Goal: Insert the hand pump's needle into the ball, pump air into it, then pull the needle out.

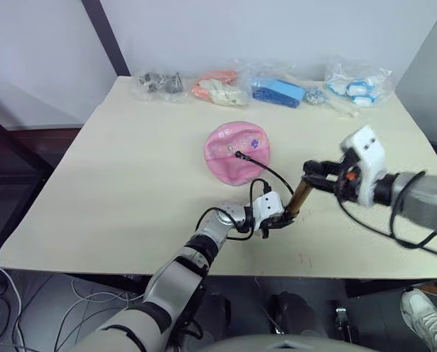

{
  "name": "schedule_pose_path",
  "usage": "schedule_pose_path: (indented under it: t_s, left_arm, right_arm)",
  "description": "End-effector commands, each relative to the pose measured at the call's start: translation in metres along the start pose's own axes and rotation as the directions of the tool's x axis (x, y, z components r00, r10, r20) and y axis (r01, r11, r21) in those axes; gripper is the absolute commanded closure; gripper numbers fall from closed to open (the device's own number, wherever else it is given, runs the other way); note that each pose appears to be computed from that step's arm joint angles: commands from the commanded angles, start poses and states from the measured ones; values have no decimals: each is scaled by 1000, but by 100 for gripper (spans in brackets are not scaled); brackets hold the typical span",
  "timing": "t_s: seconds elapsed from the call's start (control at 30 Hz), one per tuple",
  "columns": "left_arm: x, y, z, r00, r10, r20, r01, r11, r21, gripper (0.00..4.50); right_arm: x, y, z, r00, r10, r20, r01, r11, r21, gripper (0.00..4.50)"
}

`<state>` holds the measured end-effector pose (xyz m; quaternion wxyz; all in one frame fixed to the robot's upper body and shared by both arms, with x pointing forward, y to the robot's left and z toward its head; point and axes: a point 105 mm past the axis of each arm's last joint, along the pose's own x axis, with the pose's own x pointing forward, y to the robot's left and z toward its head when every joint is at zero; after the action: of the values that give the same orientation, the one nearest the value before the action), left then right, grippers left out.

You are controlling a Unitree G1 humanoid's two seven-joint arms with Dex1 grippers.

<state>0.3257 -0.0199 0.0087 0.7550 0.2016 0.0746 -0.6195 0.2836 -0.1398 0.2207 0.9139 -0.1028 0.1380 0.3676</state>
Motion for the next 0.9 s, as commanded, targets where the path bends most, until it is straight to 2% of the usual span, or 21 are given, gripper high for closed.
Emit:
schedule_pose_path:
  t_s: [0.03,0.2,0.3,0.37,0.5,0.63,0.8,0.9]
  left_arm:
    - [-11,-23,-51,984,-53,-171,37,995,-97,338]
    - [-10,-23,-51,984,-55,-170,39,994,-98,338]
    - [-10,-23,-51,984,-53,-171,37,994,-99,338]
    - [-9,-23,-50,984,-52,-171,35,994,-100,338]
    - [-9,-23,-50,984,-51,-171,34,994,-102,338]
    - [-9,-23,-50,984,-50,-169,33,994,-103,338]
    - [-10,-23,-51,985,-40,-165,23,994,-108,338]
    - [-10,-24,-52,986,-39,-163,21,994,-110,338]
  right_arm:
    - [-40,-3,61,984,-36,175,52,995,-86,279]
    - [-61,-7,75,983,-66,171,82,992,-93,279]
    - [-62,-7,78,981,-71,178,87,993,-86,279]
    - [-55,-3,72,985,-55,166,67,995,-69,279]
    - [-28,6,32,995,-15,96,13,1000,17,279]
    - [-6,12,-13,1000,-19,-16,20,998,59,279]
    - [30,31,-101,985,39,-168,-5,981,196,279]
    - [42,40,-143,968,63,-243,-13,979,202,279]
